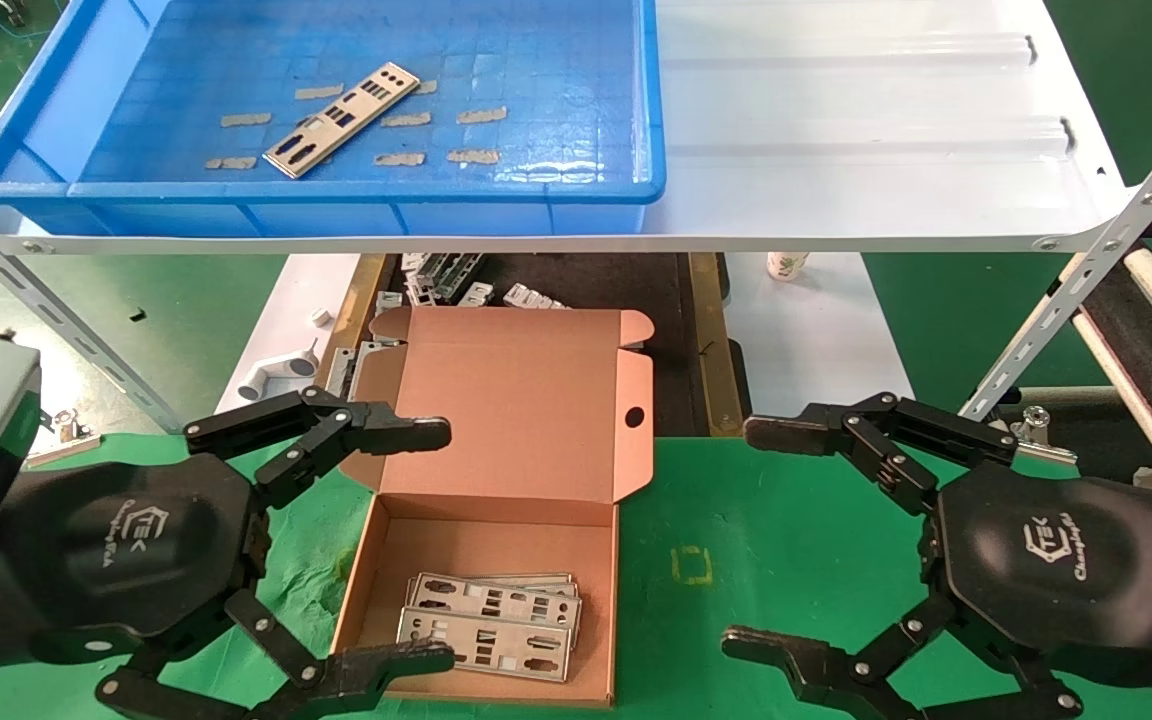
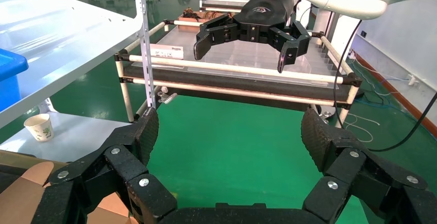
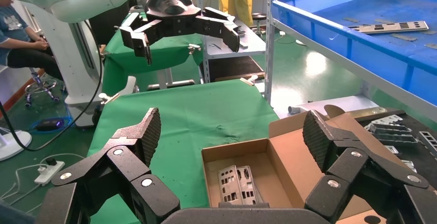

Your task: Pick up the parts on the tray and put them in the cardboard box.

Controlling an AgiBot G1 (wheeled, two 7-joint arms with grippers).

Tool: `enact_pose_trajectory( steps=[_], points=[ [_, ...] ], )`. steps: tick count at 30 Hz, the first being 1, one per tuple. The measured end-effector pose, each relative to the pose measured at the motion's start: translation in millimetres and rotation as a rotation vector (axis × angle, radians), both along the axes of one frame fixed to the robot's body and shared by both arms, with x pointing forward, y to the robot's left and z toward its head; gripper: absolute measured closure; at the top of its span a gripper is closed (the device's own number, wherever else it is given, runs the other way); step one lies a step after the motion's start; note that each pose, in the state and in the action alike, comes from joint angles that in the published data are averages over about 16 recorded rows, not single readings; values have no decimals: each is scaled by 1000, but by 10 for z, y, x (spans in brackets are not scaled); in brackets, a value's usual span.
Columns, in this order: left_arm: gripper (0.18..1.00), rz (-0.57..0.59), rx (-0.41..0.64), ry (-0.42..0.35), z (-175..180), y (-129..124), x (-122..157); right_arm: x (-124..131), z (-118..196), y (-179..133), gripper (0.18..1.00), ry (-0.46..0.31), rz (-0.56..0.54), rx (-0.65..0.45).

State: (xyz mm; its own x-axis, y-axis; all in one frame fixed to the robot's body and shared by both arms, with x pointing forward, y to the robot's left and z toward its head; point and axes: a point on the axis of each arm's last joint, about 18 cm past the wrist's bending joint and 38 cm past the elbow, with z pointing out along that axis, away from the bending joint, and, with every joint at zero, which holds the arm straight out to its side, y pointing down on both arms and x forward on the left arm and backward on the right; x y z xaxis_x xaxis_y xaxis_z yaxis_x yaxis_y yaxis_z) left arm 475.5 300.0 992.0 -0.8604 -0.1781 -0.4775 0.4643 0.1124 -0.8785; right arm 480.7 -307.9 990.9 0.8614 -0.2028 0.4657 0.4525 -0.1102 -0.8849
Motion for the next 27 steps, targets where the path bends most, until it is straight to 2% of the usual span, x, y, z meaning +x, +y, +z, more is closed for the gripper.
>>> enact_pose_trajectory(
  steps=[18, 27],
  points=[
    [184, 6, -6, 2, 9, 5, 14, 0, 0, 0, 178, 0, 0, 0],
    [184, 102, -80, -11, 220, 24, 272, 0, 0, 0, 191, 0, 0, 0]
  ],
)
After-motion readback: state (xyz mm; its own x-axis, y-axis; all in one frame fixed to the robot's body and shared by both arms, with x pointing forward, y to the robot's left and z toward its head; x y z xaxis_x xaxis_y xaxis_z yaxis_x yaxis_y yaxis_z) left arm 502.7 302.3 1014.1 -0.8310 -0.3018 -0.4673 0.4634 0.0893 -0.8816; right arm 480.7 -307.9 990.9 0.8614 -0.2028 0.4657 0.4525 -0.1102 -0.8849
